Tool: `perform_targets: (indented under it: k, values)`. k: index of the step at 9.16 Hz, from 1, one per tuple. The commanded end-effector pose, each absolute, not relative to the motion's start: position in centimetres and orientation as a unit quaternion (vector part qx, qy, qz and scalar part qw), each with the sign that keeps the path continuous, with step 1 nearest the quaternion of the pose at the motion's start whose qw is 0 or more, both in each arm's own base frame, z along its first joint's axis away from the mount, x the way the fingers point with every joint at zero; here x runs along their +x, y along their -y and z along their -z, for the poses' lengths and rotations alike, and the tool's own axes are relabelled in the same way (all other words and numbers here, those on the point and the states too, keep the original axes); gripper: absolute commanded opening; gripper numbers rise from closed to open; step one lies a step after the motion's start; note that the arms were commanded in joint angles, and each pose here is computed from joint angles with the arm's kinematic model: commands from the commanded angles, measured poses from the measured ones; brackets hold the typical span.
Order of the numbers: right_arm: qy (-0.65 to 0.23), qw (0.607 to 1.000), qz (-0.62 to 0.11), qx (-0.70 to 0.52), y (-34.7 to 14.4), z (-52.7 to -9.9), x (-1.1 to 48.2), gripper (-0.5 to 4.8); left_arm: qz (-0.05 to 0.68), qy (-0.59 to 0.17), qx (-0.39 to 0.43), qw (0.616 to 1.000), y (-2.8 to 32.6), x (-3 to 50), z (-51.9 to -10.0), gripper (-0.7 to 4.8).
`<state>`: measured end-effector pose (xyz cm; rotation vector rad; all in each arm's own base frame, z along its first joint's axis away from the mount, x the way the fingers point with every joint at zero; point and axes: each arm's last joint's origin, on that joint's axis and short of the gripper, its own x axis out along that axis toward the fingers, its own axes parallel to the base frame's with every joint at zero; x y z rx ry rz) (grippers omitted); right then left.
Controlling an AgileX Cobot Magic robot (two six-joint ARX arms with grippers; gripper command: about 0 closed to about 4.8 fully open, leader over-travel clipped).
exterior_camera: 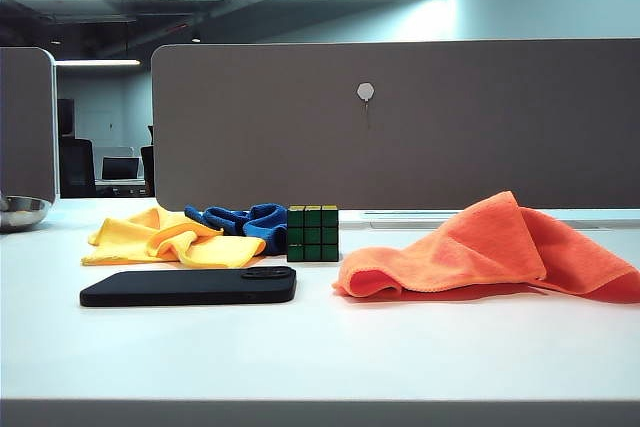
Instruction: Pick up a rag that is the same color as the top surface of the Rubik's Cube and cover the cube with it.
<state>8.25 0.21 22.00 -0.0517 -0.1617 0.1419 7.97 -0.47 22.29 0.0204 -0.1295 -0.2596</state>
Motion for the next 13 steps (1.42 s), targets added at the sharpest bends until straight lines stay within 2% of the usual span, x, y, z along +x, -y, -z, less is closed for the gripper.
perform_targets:
  k: [1,4,6,9,10,13]
  values:
    - [0.058,0.99,-0.123,-0.026,-0.6,-24.3,7.0,-0.01,0.196,0.042,0.011,0.98,0.9,7.1,-23.4,-0.05]
    - [0.011,0.985,-0.164,-0.044,-0.8,-27.7,6.3,-0.01,0.232,0.033,0.002,0.972,1.1,6.8,-23.8,-0.05]
    - [-0.101,0.957,-0.271,-0.009,-1.3,-32.0,8.4,-0.01,0.245,0.025,-0.01,0.969,1.2,6.7,-23.7,-0.05]
    - [-0.175,0.928,-0.328,-0.034,-2.8,-31.8,10.6,-0.01,0.262,0.018,-0.022,0.965,1.2,6.8,-23.9,-0.05]
    - [-0.169,0.927,-0.321,-0.092,-6.2,-31.7,12.9,-0.01,0.261,0.008,-0.021,0.965,1.2,7.4,-26.9,-0.05]
    - [-0.138,0.936,-0.309,-0.098,-7.5,-31.8,14.9,-0.01,0.237,-0.01,-0.005,0.971,1.0,9.1,-29.1,-0.05]
